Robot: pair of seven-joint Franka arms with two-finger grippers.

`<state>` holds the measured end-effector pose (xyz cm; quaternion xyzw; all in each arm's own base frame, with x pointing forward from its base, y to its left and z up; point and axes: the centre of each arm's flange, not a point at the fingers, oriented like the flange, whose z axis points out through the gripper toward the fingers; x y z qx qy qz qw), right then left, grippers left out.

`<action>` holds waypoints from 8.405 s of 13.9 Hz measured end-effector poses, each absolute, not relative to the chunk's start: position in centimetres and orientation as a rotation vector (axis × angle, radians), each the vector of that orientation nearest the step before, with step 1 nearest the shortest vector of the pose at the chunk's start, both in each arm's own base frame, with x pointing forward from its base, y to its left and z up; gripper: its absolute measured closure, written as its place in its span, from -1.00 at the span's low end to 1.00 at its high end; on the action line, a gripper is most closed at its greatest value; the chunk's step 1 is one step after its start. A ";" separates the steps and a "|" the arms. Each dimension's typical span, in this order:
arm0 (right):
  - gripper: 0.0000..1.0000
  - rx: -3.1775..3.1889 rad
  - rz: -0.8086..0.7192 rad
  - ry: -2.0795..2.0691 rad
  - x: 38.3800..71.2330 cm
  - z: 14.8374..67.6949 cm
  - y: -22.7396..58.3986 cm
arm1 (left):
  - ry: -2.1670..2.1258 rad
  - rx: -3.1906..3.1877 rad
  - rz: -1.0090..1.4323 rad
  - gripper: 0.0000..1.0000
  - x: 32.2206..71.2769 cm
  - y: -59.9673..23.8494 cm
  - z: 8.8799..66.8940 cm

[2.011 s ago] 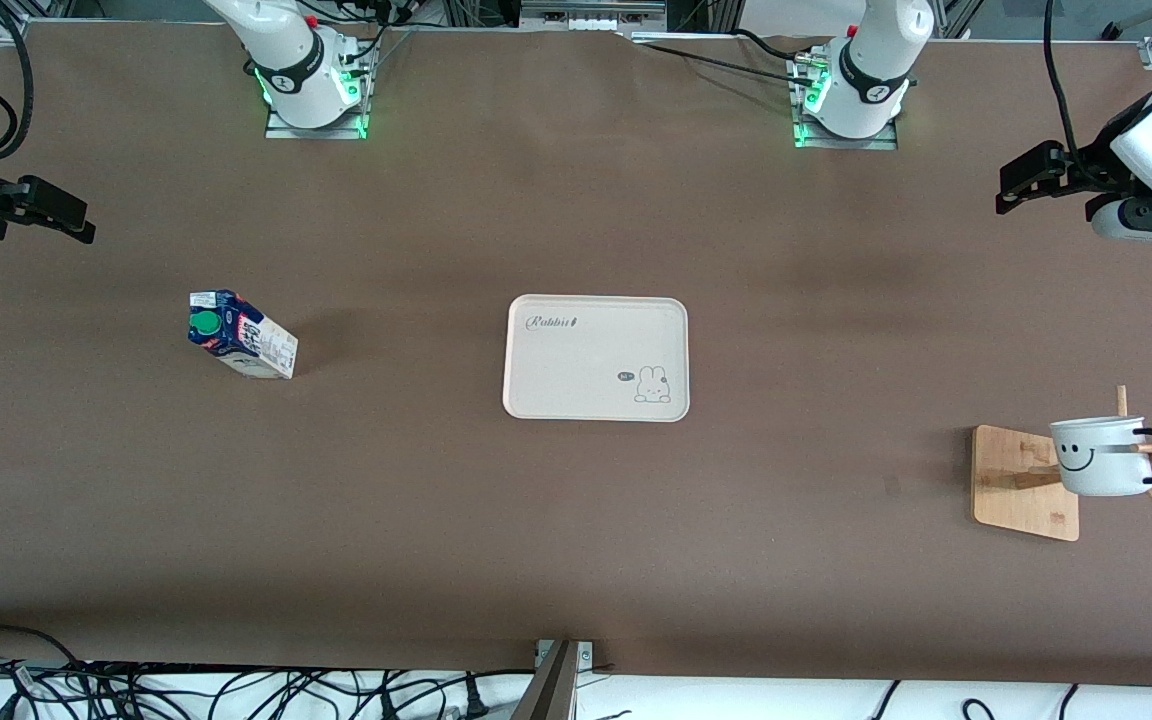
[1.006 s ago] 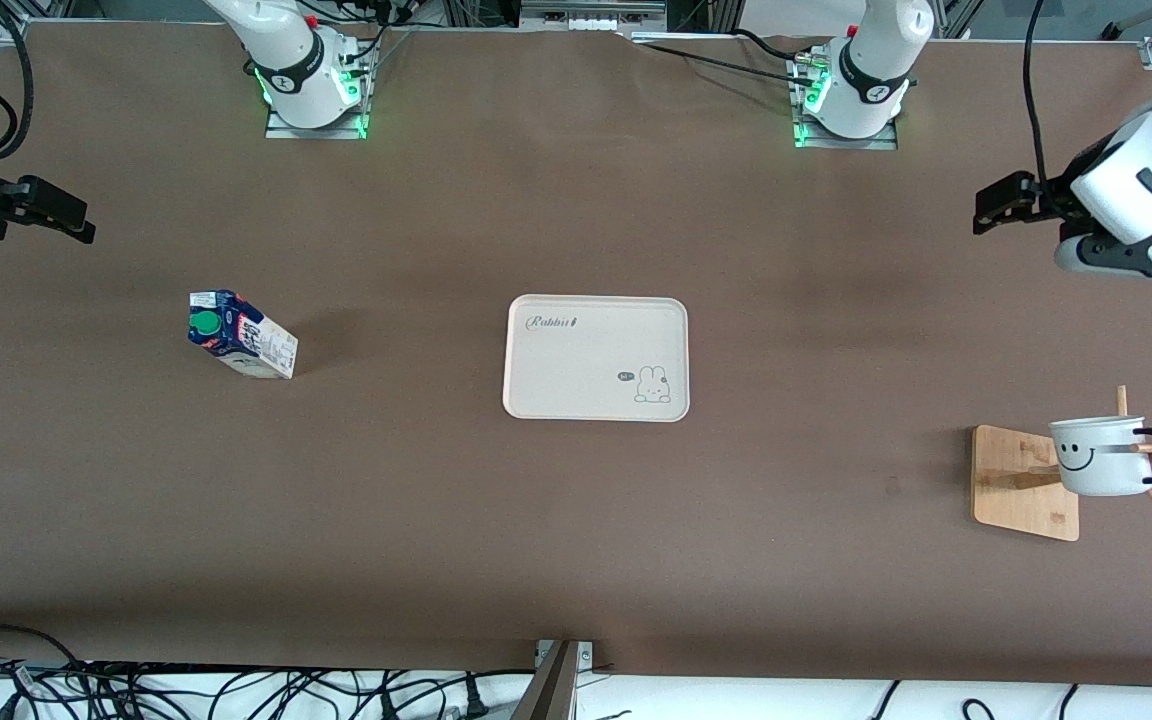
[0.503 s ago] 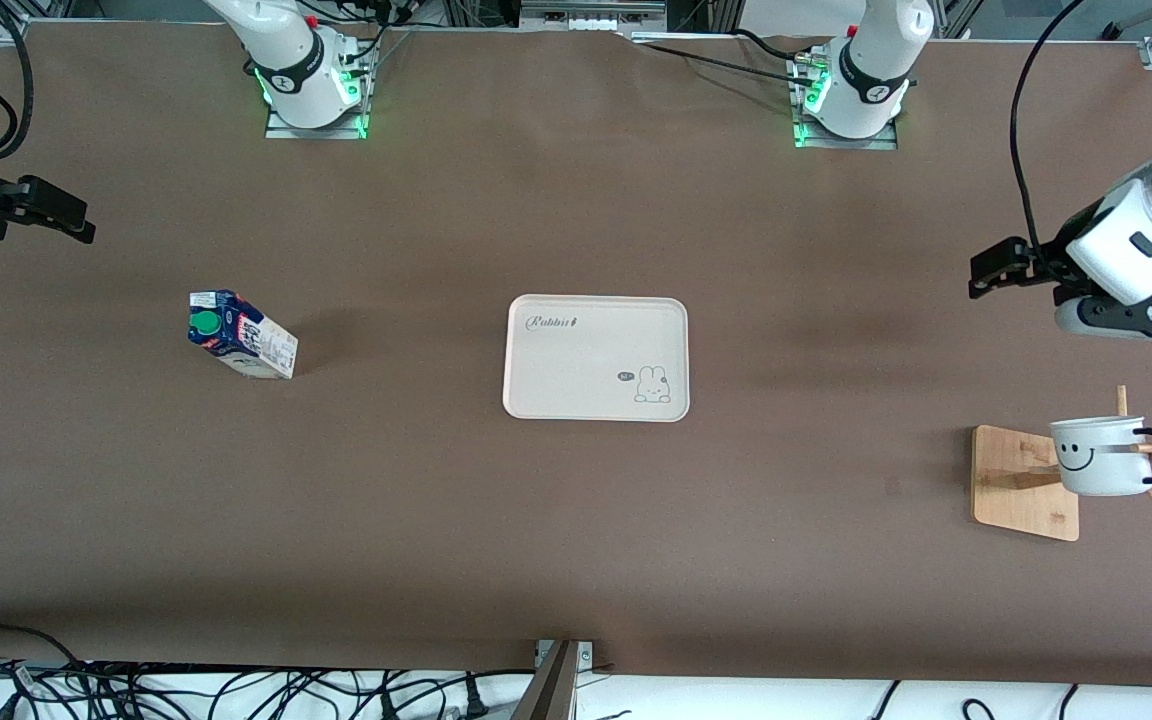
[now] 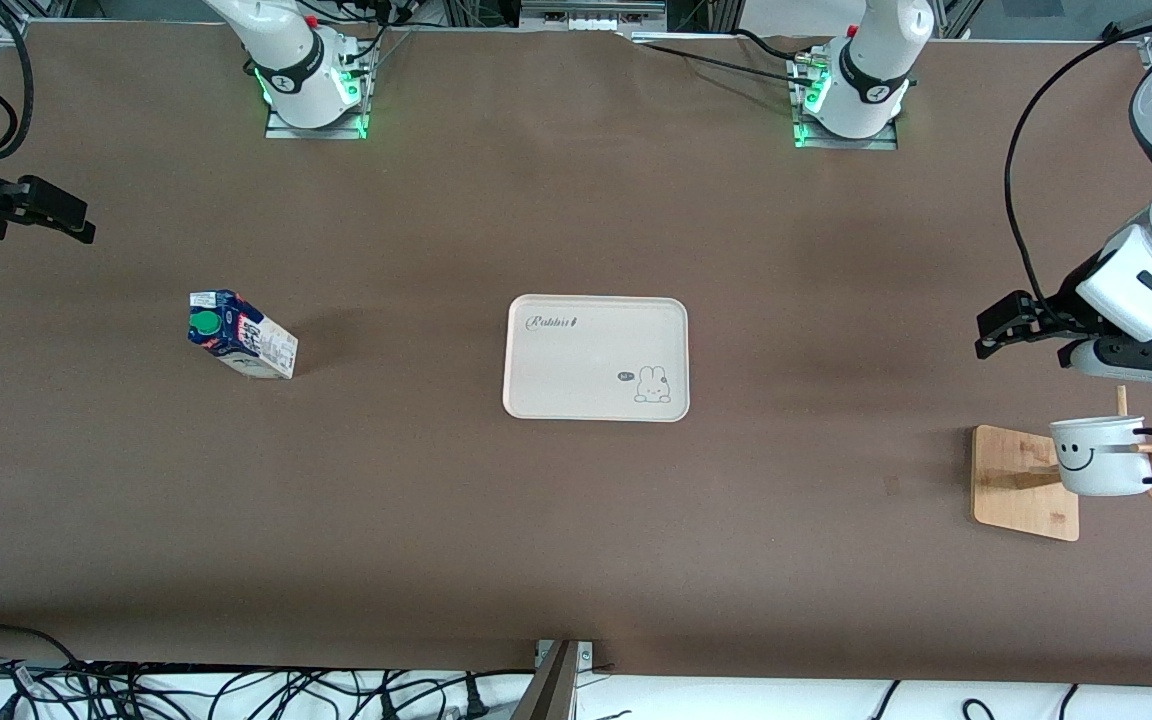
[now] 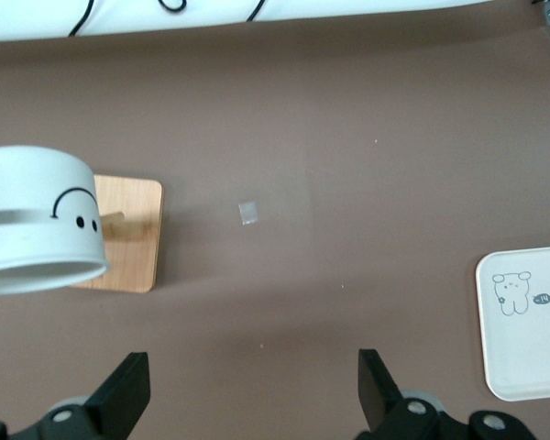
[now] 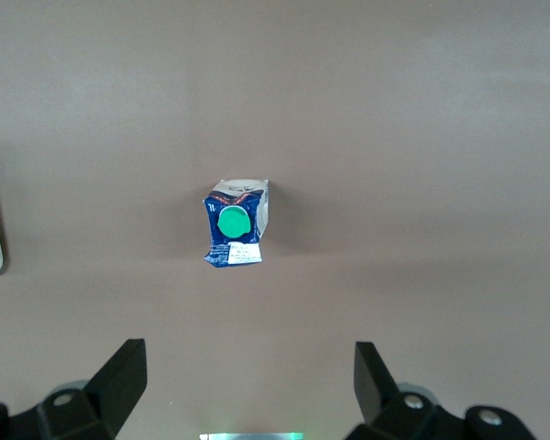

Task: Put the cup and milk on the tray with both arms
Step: 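Move the left gripper toward the white mug on the wooden stand, then lower the left gripper over the white mug's rim, then close the left gripper on the white mug's rim, then lift the white mug off the stand with the left gripper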

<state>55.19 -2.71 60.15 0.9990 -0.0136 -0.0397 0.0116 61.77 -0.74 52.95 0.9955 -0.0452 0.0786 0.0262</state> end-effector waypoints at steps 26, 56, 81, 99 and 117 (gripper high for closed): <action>-1.00 3.116 -0.126 -0.043 55.2 60.1 -2.7 | 0.052 2.908 1.261 -1.00 50.2 3.3 43.0; -1.00 3.115 -0.126 -0.047 55.2 60.1 -2.8 | -0.001 2.931 1.453 -1.00 53.1 7.9 36.6; -1.00 3.115 -0.126 -0.049 55.2 60.1 -2.8 | -0.095 2.920 1.507 -0.75 58.2 8.4 36.0; -1.00 3.115 -0.126 -0.049 55.2 60.1 -2.8 | -0.141 2.911 1.506 0.83 58.2 7.6 36.0; -1.00 3.115 -0.126 -0.050 55.2 60.1 -2.8 | -0.109 2.798 1.134 0.83 55.9 -6.6 32.7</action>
